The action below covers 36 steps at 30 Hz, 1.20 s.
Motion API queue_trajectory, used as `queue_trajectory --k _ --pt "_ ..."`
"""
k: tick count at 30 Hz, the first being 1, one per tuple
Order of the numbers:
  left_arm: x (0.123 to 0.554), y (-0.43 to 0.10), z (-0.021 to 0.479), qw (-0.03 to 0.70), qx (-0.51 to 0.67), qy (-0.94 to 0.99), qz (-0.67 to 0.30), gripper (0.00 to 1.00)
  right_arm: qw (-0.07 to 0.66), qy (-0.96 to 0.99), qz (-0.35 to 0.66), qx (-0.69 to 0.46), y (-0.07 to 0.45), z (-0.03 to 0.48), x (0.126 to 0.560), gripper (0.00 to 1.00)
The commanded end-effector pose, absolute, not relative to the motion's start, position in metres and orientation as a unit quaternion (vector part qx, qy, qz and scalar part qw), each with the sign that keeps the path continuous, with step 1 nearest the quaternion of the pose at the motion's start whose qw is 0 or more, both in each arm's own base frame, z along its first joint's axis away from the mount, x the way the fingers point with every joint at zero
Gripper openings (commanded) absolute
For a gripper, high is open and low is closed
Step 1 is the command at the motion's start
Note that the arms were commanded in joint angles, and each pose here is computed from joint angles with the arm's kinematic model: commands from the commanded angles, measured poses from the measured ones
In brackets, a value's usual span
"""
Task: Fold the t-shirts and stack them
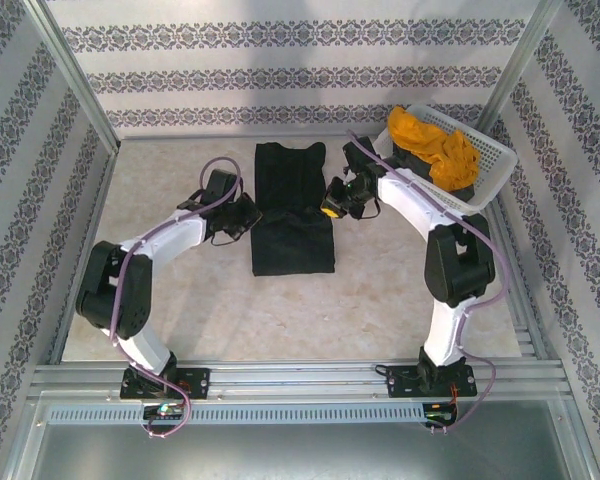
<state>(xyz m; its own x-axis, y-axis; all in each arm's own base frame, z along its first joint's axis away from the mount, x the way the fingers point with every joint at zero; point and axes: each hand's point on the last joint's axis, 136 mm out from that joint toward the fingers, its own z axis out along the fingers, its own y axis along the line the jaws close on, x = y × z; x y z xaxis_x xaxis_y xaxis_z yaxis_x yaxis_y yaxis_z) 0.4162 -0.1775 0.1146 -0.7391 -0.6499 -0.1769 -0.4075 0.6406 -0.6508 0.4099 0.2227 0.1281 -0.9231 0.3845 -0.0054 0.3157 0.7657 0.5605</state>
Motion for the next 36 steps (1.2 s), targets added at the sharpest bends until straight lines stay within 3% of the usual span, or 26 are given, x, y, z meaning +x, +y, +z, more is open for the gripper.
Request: queue_trajectory --k 1,9,10,13,16,20,26,31,36 --pt "0.444 -0.182 0.13 0.23 -0.268 0.878 -0.324 0.0 0.068 0.936 0.289 0.188 0.224 0.127 0.431 0.0" --pt "0.482 -0.184 0.11 0.216 -0.267 0.88 -0.329 0.0 0.049 0.935 0.282 0.21 0.22 0.097 0.462 0.0" --pt "0.486 -0.182 0.107 0.215 -0.269 0.881 -0.324 0.04 0.044 0.935 0.284 0.208 0.22 0.095 0.466 0.02" --pt "0.489 -0.171 0.098 0.211 -0.281 0.888 -0.298 0.39 0.042 0.935 0.285 0.208 0.214 0.092 0.479 0.33" --pt "0.485 -0.164 0.108 0.224 -0.277 0.889 -0.289 0.55 0.067 0.934 0.29 0.198 0.205 0.111 0.49 0.46" --pt "0.445 -0.148 0.117 0.216 -0.296 0.891 -0.267 0.56 0.081 0.943 0.265 0.182 0.188 0.131 0.47 0.51" --pt "0.362 -0.147 0.089 0.148 -0.348 0.886 -0.268 0.55 0.039 0.944 0.257 0.203 0.187 0.103 0.384 0.51" --pt "0.337 -0.165 0.066 0.107 -0.387 0.867 -0.295 0.56 -0.001 0.928 0.289 0.234 0.213 0.078 0.328 0.54" --pt "0.339 -0.181 0.047 0.084 -0.41 0.851 -0.319 0.57 -0.047 0.918 0.296 0.259 0.224 0.048 0.311 0.54"
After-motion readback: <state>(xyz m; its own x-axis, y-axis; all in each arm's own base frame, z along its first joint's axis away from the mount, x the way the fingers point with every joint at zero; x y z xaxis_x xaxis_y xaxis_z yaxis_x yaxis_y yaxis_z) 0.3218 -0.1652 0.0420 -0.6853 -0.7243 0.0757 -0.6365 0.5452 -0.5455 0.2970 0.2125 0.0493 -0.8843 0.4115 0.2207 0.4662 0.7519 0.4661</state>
